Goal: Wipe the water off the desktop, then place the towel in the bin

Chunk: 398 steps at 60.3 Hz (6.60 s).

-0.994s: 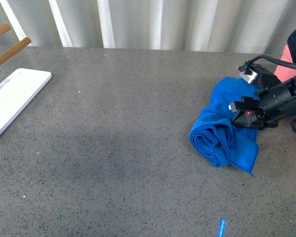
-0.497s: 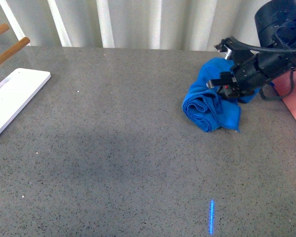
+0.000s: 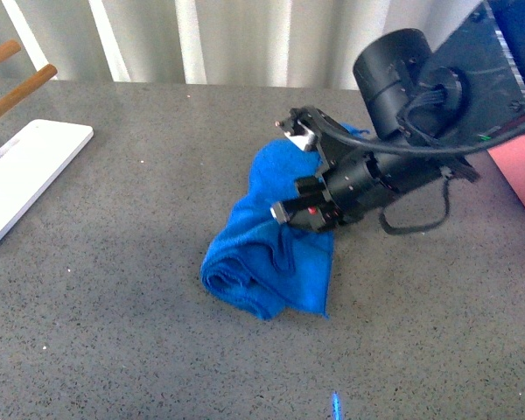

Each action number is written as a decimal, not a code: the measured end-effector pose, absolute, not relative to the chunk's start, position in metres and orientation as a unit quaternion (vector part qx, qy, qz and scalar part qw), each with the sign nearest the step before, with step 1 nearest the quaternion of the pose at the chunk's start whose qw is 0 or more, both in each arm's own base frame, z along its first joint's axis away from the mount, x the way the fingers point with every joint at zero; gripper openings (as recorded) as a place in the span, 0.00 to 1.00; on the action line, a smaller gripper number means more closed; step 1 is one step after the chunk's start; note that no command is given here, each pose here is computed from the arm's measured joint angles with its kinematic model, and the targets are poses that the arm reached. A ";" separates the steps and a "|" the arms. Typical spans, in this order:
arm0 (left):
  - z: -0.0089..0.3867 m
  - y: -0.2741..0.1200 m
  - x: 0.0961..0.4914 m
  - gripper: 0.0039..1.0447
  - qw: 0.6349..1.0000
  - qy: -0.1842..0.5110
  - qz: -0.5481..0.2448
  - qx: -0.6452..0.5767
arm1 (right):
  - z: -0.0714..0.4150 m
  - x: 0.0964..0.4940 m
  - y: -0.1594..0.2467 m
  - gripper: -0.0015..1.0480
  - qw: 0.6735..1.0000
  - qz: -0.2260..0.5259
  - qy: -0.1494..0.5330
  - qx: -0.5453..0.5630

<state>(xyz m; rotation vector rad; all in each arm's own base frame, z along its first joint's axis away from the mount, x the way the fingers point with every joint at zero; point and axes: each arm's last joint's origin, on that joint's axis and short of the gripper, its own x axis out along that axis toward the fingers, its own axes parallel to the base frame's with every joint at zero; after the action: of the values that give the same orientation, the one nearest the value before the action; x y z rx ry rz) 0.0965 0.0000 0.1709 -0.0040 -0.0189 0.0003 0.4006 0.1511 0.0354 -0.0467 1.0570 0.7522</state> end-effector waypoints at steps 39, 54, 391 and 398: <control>0.171 0.000 0.097 0.94 1.000 -0.009 0.000 -0.002 | 0.072 0.342 0.007 0.04 0.819 0.261 0.503 -0.096; 0.171 0.000 0.097 0.94 1.000 -0.009 0.000 -0.002 | 0.124 0.380 0.027 0.04 0.854 0.248 0.426 -0.164; 0.171 0.000 0.096 0.94 1.000 -0.010 0.000 -0.002 | 0.167 0.097 0.000 0.61 1.000 0.003 -0.005 -0.009; 0.171 0.000 0.096 0.94 1.000 -0.010 0.000 -0.002 | 0.167 0.097 0.000 0.85 1.000 0.003 -0.005 -0.009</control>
<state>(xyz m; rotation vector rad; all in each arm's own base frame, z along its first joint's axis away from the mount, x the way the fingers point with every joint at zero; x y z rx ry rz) 0.0964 0.0001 0.1710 -0.0040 -0.0208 0.0007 0.0972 0.0000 0.1674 -0.0182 -0.0090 0.0056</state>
